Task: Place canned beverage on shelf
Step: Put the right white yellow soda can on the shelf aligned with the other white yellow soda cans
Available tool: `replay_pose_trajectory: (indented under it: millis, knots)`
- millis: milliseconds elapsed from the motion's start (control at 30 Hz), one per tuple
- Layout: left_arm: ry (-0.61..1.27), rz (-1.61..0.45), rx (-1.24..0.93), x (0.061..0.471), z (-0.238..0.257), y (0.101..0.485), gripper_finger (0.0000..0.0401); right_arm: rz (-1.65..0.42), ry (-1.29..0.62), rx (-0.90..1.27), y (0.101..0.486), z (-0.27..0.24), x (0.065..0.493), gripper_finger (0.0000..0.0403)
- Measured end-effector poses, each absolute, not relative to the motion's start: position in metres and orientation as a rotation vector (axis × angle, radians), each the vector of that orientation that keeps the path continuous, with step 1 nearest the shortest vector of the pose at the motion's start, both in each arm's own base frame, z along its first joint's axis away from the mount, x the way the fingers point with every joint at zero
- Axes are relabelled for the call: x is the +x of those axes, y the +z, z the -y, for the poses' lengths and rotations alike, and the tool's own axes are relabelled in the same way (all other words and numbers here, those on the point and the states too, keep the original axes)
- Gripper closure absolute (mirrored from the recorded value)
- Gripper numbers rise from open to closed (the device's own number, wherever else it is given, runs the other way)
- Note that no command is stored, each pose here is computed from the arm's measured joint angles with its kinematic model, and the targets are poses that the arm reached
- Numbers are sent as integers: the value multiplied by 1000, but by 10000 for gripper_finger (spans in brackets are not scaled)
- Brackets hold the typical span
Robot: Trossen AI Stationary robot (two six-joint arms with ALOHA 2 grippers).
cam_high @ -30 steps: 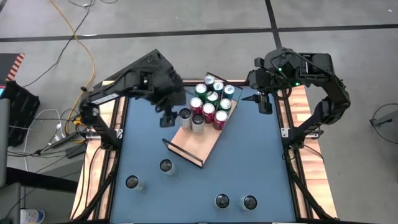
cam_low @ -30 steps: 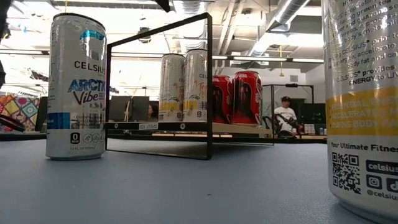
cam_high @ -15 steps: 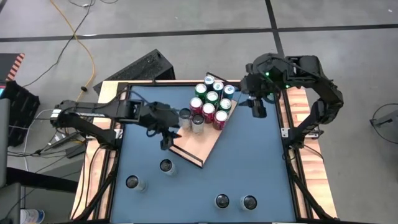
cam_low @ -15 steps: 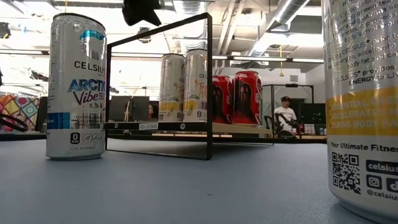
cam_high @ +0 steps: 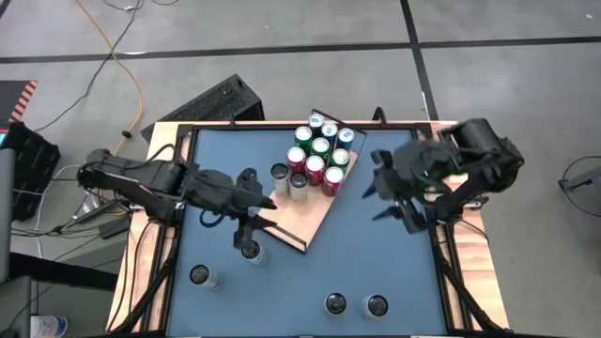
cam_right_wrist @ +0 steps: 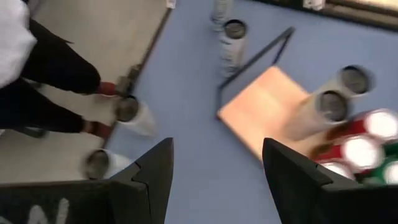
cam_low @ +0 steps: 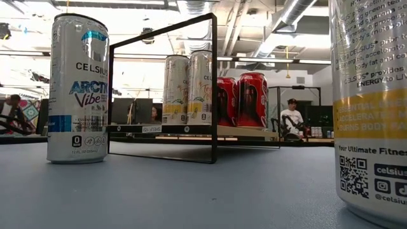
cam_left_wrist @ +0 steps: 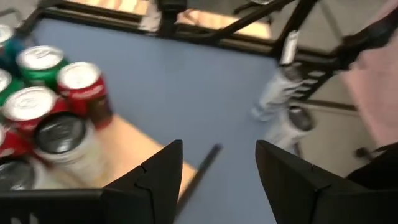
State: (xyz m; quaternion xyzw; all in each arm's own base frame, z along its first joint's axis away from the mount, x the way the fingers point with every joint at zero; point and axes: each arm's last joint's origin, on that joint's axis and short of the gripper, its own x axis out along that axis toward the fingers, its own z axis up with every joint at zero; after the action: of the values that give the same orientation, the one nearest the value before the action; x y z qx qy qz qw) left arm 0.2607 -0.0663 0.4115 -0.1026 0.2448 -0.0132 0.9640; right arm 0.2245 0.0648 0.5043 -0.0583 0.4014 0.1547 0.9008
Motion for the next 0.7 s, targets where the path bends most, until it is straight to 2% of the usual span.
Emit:
replay_pose_trajectory:
  millis: [333,533,700]
  knots:
    - [-333,-349,-275,236,97,470,214,-913,163,-81,473,-140,253,175]
    - [-491,-303,-277,215,120,492,214,-932,184,-70,435,-182,303,175]
    - [-558,-305,-262,203,136,494,214,-1017,254,-93,390,-210,340,174]
